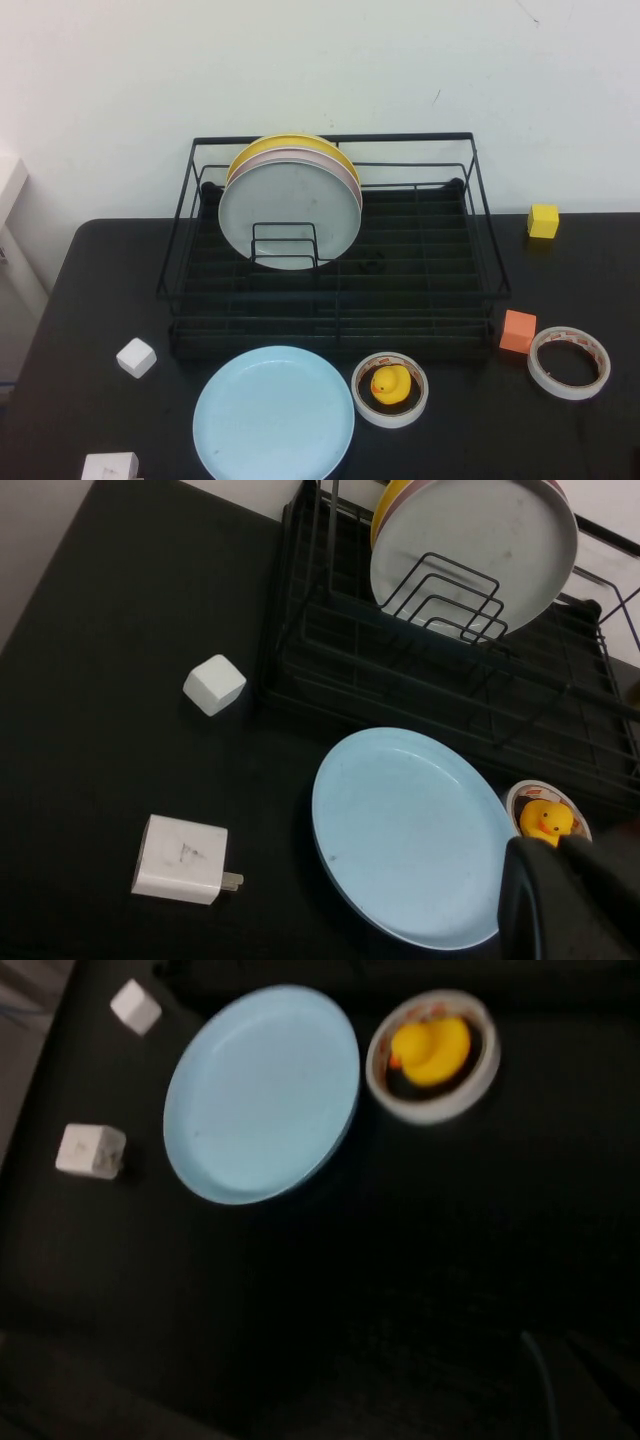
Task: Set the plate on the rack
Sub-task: Pick up the plate from the table, then hand over the plate, then place the plate on the rack
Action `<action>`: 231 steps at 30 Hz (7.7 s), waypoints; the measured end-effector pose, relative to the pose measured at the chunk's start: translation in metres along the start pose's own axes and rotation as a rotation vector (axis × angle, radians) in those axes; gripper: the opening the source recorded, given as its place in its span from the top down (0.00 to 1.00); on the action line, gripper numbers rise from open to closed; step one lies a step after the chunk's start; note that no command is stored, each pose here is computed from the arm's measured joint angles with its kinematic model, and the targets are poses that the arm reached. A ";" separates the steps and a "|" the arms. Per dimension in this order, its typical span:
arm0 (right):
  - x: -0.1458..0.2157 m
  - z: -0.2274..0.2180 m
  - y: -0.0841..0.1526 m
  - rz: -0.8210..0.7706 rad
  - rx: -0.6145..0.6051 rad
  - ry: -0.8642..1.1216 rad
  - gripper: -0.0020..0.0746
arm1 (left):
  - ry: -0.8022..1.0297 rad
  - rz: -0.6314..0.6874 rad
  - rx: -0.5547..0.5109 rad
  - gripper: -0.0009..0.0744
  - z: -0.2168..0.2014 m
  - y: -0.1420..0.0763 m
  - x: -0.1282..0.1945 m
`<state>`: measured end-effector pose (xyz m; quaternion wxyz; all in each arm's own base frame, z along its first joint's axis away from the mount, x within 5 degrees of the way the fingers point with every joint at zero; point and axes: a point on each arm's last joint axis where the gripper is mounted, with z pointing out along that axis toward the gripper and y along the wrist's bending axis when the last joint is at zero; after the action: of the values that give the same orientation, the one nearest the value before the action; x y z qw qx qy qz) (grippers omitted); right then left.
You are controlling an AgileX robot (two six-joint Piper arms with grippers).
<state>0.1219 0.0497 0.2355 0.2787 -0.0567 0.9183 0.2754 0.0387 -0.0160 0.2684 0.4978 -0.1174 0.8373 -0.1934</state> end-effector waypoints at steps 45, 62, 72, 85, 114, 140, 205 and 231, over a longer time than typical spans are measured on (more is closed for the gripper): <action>-0.002 0.245 0.057 -0.060 -0.256 0.374 0.98 | 0.000 0.014 0.005 0.99 0.000 0.000 0.000; -0.009 0.250 0.037 -0.146 -0.040 0.303 0.88 | 0.000 0.014 0.005 0.99 0.000 0.000 0.000; -0.020 0.253 0.047 0.061 -0.050 0.278 0.45 | 0.000 0.014 0.005 0.99 0.000 0.000 0.000; -0.016 0.308 0.038 0.206 -0.027 0.337 0.43 | -0.002 0.015 0.005 0.99 0.000 0.000 0.000; -0.015 0.343 0.036 0.334 -0.047 0.368 0.80 | -0.011 0.038 -0.003 0.99 0.000 0.000 -0.001; -0.079 0.246 0.116 -0.297 -0.407 0.241 0.96 | 0.166 -0.366 0.416 0.23 -0.009 -0.039 0.008; -0.120 -0.068 0.179 -1.152 -0.616 0.027 0.96 | -0.473 1.049 0.331 0.87 -0.001 -0.048 -0.033; 0.039 -0.059 0.025 -1.195 0.131 0.158 0.97 | -0.191 1.329 0.386 0.87 0.184 -0.084 -0.165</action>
<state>0.0544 0.0404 0.2669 0.3191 -0.5654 0.7606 0.0090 0.2793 -0.0658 0.3562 0.5940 0.4937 0.6349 0.0179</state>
